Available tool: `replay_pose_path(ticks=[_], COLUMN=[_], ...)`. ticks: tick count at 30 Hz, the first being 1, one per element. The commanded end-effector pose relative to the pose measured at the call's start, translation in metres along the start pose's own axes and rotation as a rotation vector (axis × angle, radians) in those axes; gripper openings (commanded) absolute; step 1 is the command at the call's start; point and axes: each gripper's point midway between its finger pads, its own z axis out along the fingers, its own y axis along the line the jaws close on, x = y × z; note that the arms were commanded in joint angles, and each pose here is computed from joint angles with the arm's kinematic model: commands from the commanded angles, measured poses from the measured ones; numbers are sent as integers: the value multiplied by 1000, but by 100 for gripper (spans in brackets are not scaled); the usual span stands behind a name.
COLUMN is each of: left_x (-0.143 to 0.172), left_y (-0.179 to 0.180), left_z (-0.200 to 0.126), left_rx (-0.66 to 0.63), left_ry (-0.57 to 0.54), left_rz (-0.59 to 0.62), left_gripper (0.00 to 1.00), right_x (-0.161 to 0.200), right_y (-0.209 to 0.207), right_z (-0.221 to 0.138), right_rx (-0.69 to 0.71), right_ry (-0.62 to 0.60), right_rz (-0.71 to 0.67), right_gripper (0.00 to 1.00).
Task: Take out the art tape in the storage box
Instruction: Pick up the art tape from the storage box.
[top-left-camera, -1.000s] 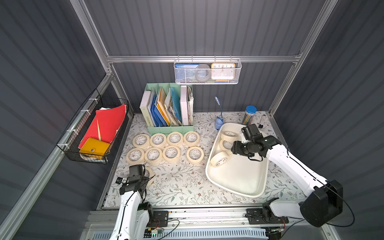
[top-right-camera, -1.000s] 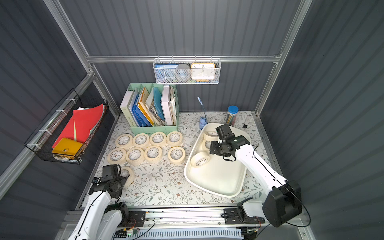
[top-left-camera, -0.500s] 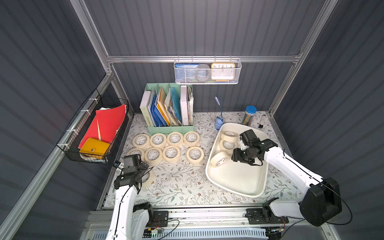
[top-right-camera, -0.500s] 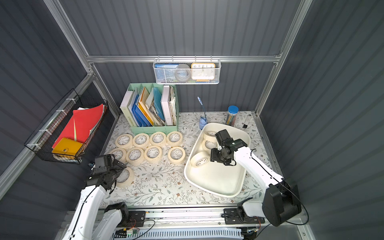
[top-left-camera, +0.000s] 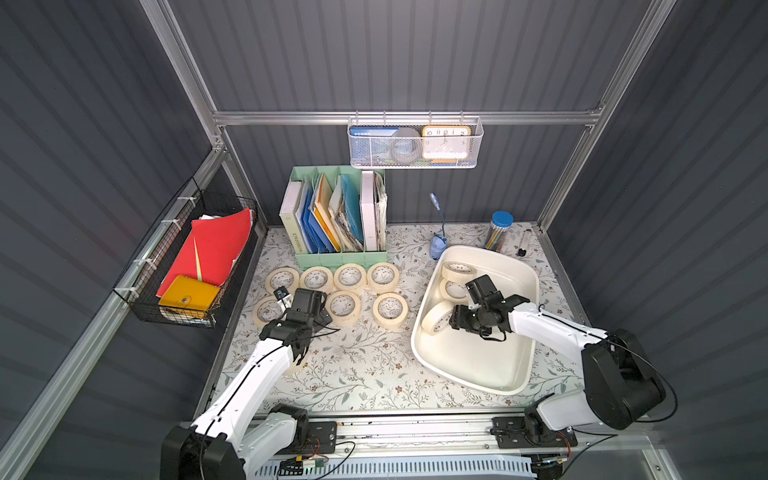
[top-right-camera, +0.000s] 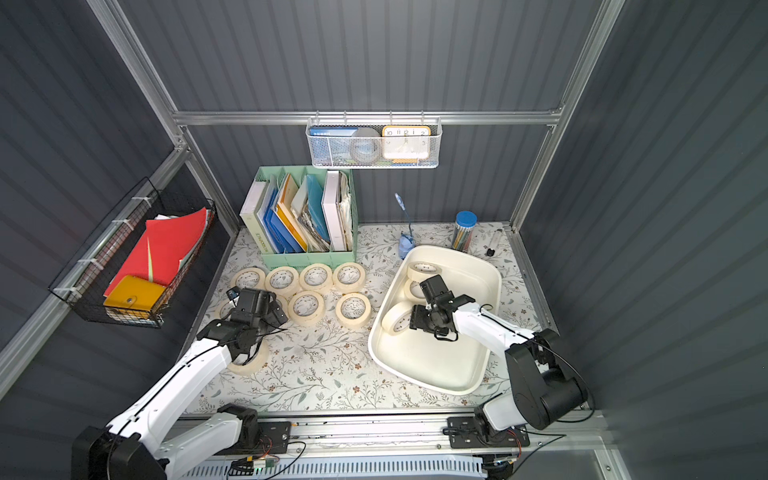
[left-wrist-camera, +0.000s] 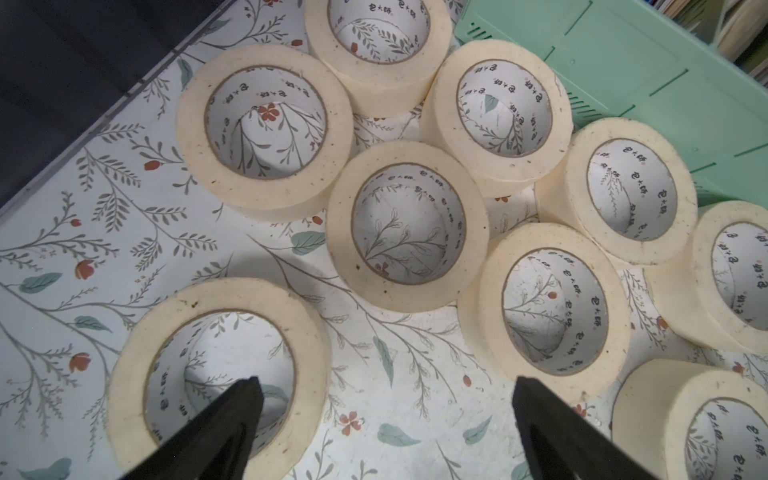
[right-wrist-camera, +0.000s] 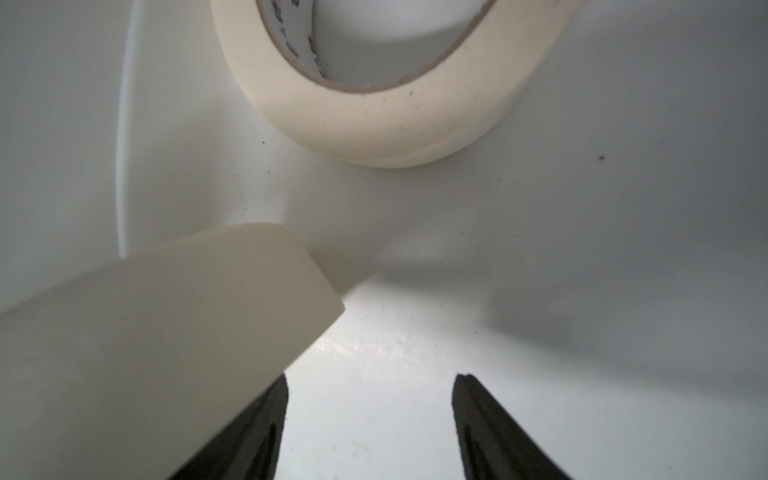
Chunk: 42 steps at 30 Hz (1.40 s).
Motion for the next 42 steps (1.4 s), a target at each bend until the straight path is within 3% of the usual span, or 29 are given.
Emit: replay_pose_path(ticks=[1, 5, 12, 19, 26, 33, 38, 42], left_x=[-19, -19, -16, -17, -22, -28, -32, -30], left_y=[-17, -26, -37, -49, -62, -68, -80, -109], left_z=[-3, -2, -2, 2, 3, -2, -11, -23], left_rx=[35, 56, 76, 92, 113, 121, 121, 134], left_ry=[-52, -47, -42, -36, -39, -51, -67, -78], left_rz=[23, 34, 49, 66, 76, 100, 178, 306], left_gripper=[100, 100, 100, 100, 100, 100, 100, 100], right_x=[-23, -27, -31, -20, -1, 9, 7, 7], right_y=[15, 31, 49, 60, 52, 42, 27, 10], right_z=[6, 12, 11, 5, 35, 47, 22, -9], right_rx=[-49, -146, -240, -264, -252, -227, -126, -22], right_ry=[-136, -208, -219, -110, -37, -18, -40, -50], right_rz=[1, 5, 36, 12, 9, 56, 13, -34], right_gripper=[69, 69, 68, 68, 67, 53, 38, 21])
